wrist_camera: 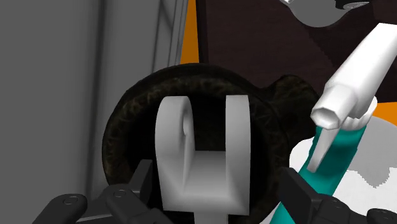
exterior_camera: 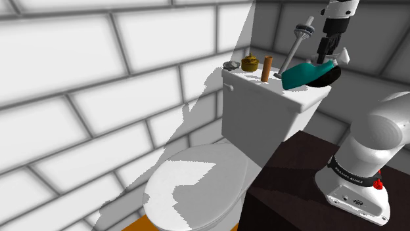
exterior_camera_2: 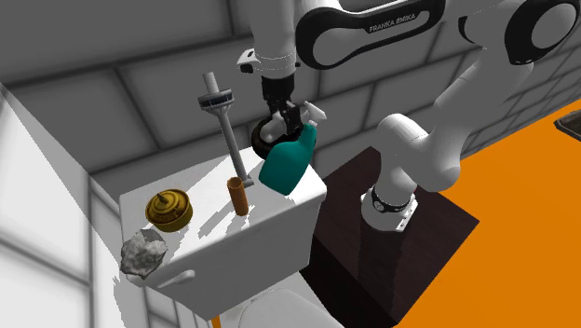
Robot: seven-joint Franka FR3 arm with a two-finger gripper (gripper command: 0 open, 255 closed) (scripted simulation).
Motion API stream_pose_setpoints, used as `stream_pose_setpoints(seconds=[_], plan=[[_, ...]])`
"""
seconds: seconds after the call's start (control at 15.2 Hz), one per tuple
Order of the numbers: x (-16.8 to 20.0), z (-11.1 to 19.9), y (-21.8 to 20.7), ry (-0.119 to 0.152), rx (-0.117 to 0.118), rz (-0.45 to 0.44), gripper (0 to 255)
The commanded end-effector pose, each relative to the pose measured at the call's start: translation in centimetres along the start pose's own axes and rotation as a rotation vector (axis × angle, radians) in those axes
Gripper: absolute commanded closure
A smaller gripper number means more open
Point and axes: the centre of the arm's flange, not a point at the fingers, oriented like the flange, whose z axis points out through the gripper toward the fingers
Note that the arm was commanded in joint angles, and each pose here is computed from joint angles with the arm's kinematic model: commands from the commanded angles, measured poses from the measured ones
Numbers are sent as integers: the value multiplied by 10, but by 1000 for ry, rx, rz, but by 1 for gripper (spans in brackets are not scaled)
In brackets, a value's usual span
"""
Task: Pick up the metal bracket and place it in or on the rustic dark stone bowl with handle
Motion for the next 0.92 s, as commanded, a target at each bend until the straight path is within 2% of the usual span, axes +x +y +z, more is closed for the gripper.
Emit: stream_pose_setpoints(seconds=[0.0,0.07,0.33,0.86], plan=[[0,0,0,0,0,0,0],[0,0,0,0,0,0,0],[0,-50,0,0,0,0,0],[0,-50,0,0,0,0,0]])
